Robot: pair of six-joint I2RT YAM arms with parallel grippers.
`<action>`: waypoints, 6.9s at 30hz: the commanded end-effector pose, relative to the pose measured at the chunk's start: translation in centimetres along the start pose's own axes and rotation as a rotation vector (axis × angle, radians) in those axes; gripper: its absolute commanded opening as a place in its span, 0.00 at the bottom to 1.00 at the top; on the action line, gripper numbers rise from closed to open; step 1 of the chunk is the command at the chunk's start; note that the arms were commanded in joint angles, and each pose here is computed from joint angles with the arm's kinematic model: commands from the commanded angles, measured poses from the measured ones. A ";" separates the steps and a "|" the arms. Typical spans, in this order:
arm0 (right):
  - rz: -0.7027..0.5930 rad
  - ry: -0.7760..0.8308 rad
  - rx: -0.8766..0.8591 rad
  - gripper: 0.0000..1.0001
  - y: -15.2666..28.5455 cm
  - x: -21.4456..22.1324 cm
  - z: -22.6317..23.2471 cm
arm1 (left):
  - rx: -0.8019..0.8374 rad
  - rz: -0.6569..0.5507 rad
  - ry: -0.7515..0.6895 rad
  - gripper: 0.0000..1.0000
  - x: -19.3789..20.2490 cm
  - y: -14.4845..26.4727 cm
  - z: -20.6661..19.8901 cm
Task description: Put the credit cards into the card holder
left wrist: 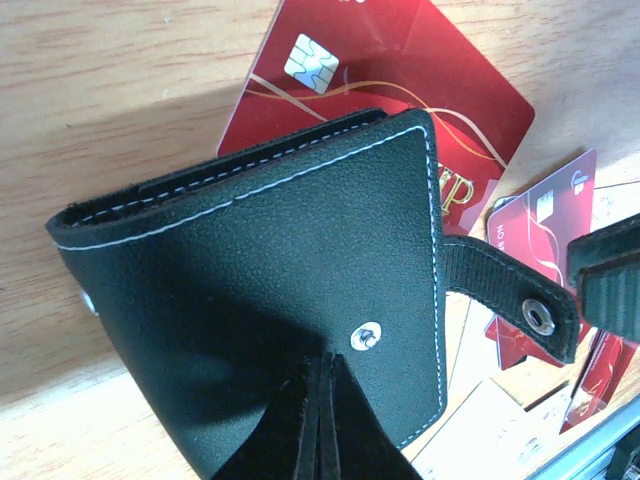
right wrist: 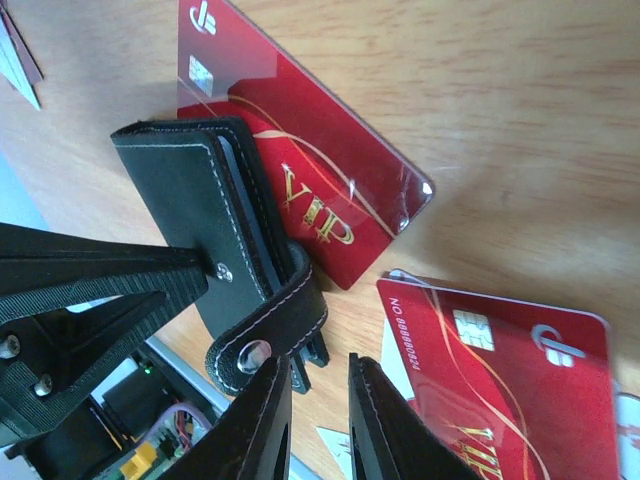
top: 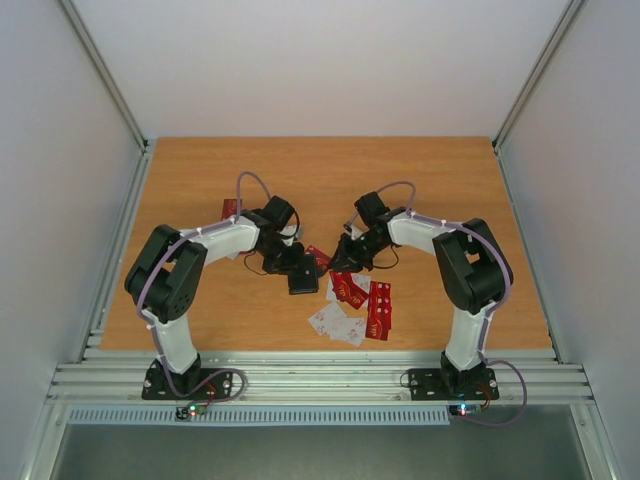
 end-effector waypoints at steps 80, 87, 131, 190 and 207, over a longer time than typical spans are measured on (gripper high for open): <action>-0.072 0.264 0.007 0.14 0.9 2.6 4.3 | 0.018 0.060 -0.007 0.00 -0.5 -1.4 -0.3; -0.088 0.311 0.171 0.14 0.4 3.4 2.6 | 0.003 0.057 -0.008 0.00 -0.5 -1.3 -0.2; -0.049 0.361 0.169 0.13 -3.2 2.3 5.0 | 0.016 0.061 -0.018 0.00 -1.2 -1.5 -0.5; 0.005 0.309 0.267 0.04 -7.4 1.5 3.4 | 0.036 0.067 -0.010 0.00 -1.2 -2.2 -0.3; 0.023 0.245 0.413 0.01 -9.8 2.2 2.6 | 0.113 0.009 0.019 0.00 -0.3 -3.3 0.6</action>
Point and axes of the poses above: each gripper's point midway between its finger pads, its own y axis back along the fingers, its own z axis along the line the jaws close on, x = y × z, the point moved 9 cm from there along y, back along the fingers, and after that the axes turned 15 degrees about -y, right-handed, at the moved point
